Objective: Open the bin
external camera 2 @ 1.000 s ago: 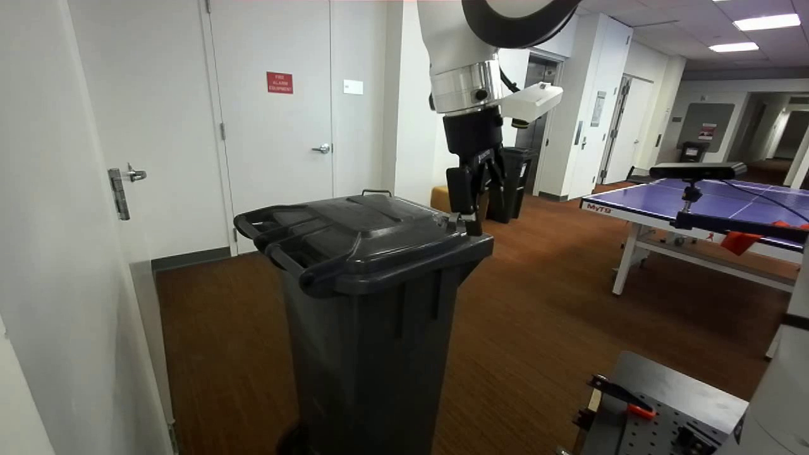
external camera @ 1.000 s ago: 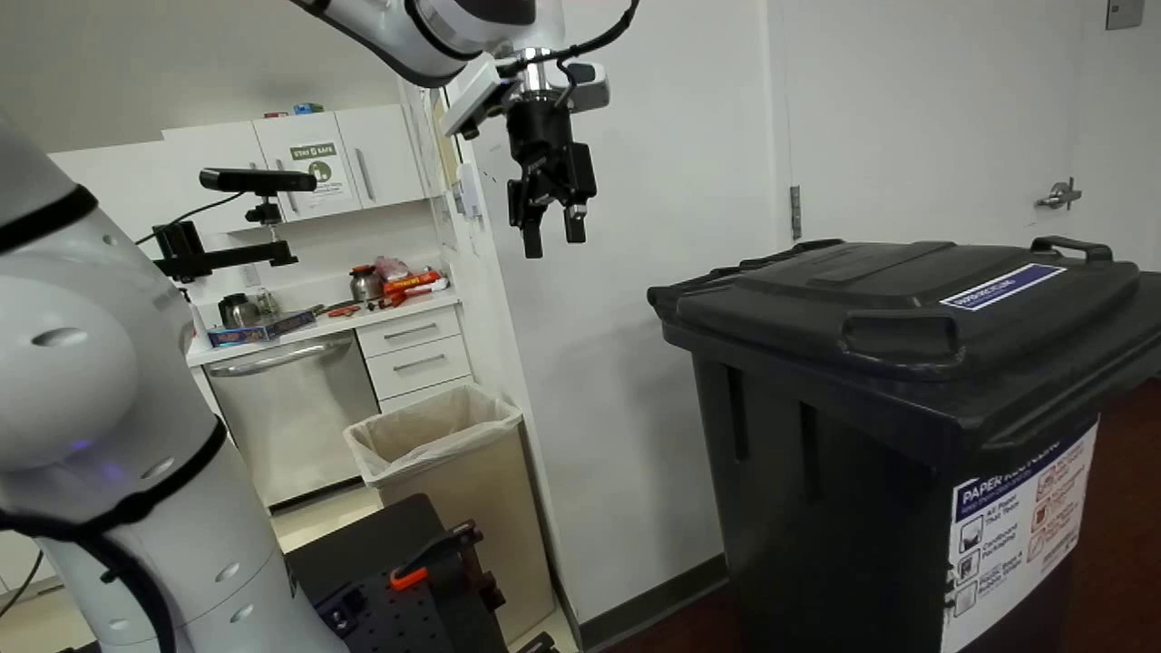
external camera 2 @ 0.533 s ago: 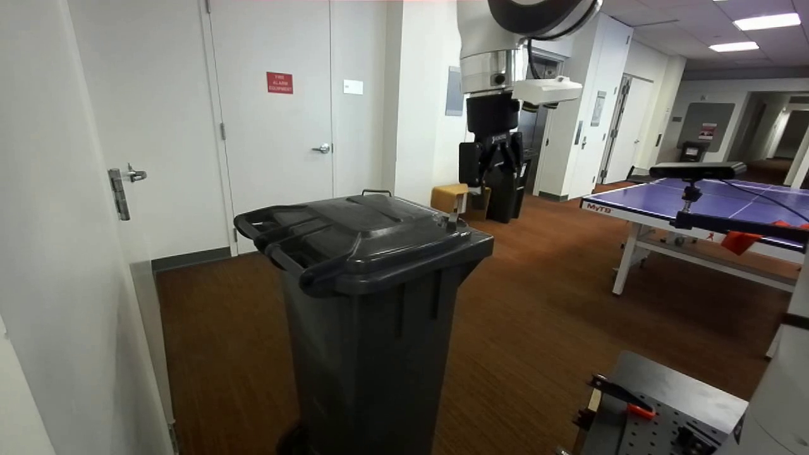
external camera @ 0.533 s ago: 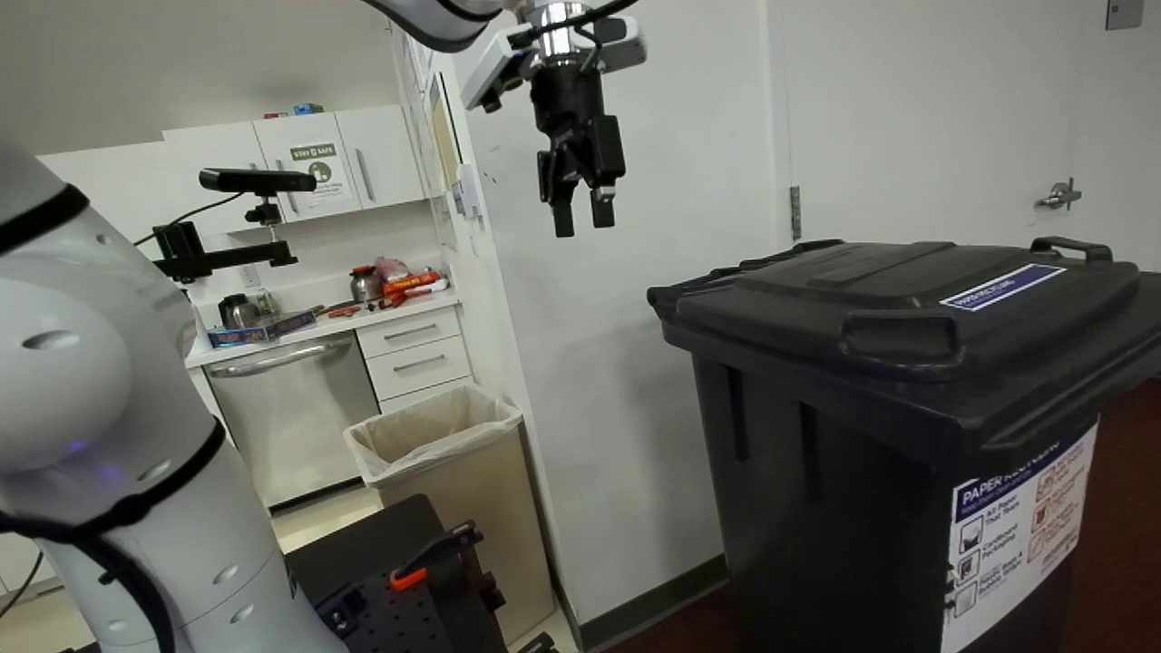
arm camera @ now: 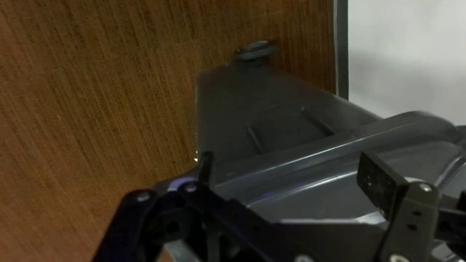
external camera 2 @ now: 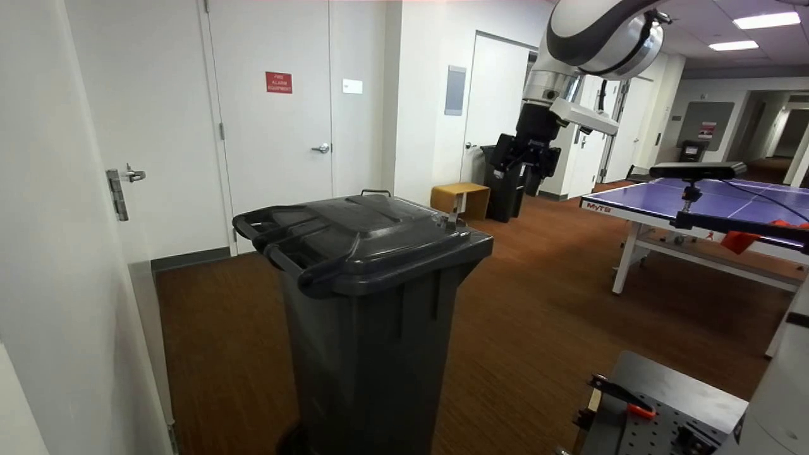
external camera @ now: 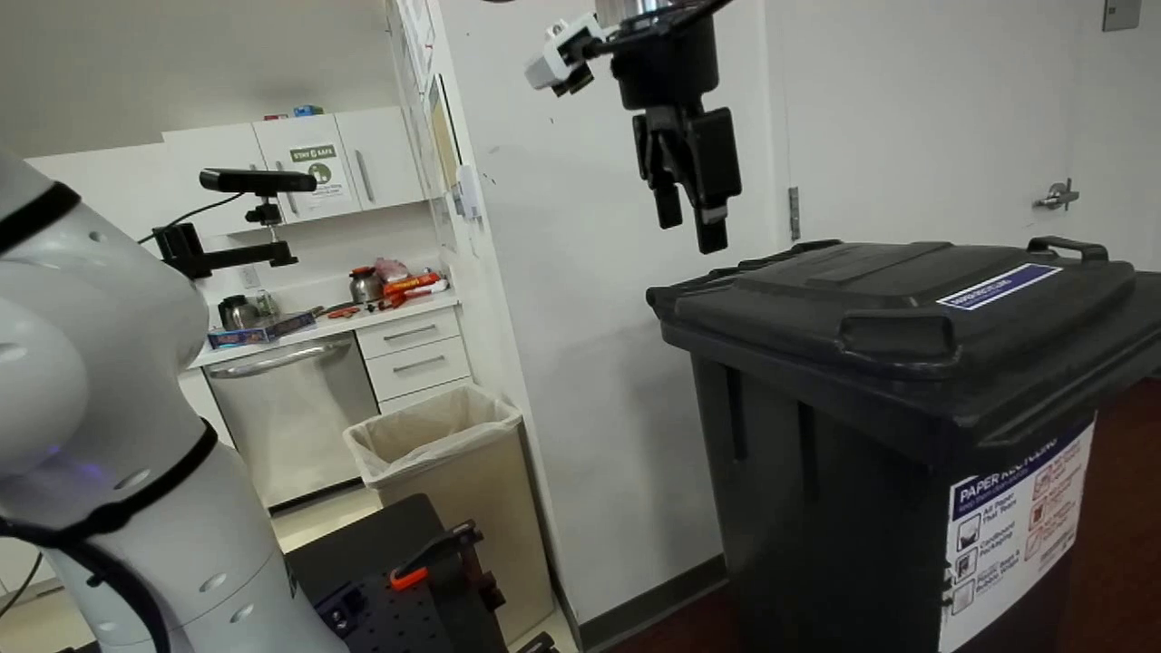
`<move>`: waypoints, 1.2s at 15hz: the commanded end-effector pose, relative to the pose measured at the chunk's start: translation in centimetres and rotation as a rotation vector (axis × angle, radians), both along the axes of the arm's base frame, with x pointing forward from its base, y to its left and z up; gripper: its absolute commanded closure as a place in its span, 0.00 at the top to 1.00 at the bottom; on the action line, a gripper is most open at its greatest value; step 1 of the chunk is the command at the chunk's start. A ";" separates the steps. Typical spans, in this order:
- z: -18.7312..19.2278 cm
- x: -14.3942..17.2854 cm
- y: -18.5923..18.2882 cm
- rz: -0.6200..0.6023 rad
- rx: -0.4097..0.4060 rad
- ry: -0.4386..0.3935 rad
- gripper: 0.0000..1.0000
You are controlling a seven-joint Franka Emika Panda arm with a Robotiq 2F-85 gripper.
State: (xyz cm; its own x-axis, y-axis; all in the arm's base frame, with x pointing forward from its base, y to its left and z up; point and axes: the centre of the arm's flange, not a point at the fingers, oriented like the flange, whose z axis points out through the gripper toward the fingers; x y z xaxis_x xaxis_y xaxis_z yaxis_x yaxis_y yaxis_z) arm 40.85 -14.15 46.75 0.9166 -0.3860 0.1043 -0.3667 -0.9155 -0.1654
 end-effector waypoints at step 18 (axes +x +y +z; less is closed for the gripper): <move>-9.2 -0.8 -12.7 -0.327 0.401 -0.570 1.00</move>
State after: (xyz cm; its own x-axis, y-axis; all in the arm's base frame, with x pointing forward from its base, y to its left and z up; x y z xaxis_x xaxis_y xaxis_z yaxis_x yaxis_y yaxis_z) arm 39.19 -25.26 40.34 0.6527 -0.7021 0.2846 -0.4242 -0.6500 -0.6305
